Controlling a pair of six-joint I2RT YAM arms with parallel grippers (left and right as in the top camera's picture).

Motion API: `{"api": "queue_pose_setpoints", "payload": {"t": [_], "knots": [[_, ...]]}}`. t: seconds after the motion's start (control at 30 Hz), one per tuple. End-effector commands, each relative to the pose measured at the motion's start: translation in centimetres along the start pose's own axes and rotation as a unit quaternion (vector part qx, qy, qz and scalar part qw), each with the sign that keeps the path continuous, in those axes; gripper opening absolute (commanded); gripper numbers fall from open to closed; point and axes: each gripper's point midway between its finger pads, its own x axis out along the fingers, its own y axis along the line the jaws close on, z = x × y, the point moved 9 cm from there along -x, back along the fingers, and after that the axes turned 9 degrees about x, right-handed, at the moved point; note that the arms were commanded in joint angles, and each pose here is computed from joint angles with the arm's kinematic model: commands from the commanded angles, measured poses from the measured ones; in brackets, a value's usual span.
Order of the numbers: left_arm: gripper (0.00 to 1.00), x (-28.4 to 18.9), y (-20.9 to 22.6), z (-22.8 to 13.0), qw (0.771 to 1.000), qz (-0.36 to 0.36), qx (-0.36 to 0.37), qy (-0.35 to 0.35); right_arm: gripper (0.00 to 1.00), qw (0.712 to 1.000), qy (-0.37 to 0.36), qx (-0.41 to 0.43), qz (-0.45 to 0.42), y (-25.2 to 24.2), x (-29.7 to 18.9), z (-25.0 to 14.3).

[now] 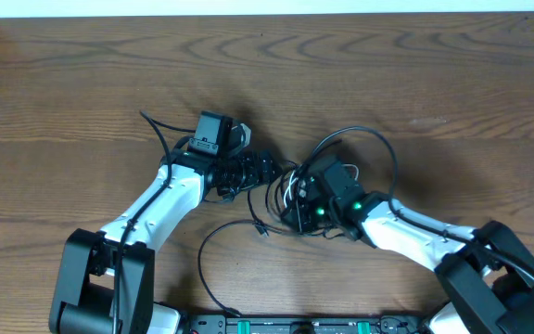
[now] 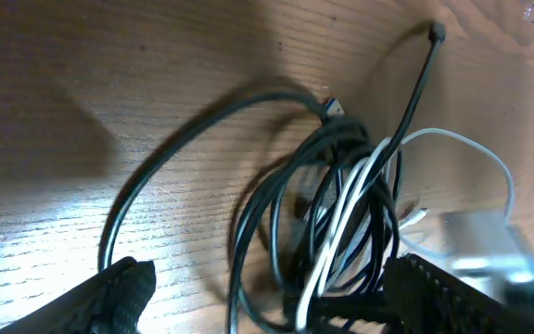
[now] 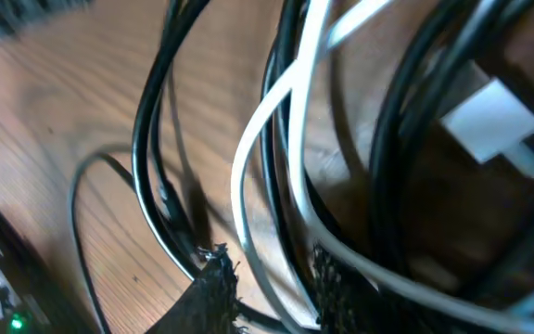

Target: Untangle cables

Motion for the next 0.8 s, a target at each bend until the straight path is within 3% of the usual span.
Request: {"api": "queue_pose_setpoints", "payload": {"t": [0.0, 0.07, 0.13, 0.37, 0.57, 0.63, 0.77], "knots": [[0.85, 0.1, 0.3, -0.1, 1.0, 0.008, -0.001, 0.001, 0.26, 1.0, 0.016, 0.003, -0.003, 0.2, 0.7, -0.6], [0.85, 0.1, 0.3, -0.1, 1.0, 0.008, -0.001, 0.001, 0.19, 1.0, 0.011, 0.012, -0.007, 0.1, 0.7, -0.5], [0.85, 0.1, 0.3, -0.1, 1.0, 0.008, -0.001, 0.001, 0.01, 1.0, 0.008, 0.015, -0.008, 0.1, 0.7, -0.4], [0.85, 0.1, 0.6, -0.3, 1.0, 0.016, -0.007, 0.008, 0.01, 0.998, -0.01, 0.015, 0.062, 1.4, -2.2, 1.4], [0.85, -0.2, 1.2, -0.1, 0.999, 0.028, -0.017, 0.003, 0.01, 0.974, -0.048, -0.026, 0.218, 4.2, -10.8, 2.9], [0.85, -0.3, 1.5, 0.0, 0.999, 0.029, -0.022, 0.0, 0.01, 0.962, -0.076, -0.002, 0.262, 4.7, -14.6, 3.3], [0.85, -0.4, 1.5, 0.0, 0.999, 0.029, -0.023, 0.0, 0.01, 0.951, -0.101, 0.073, 0.282, 4.5, -17.3, 3.7]]}}
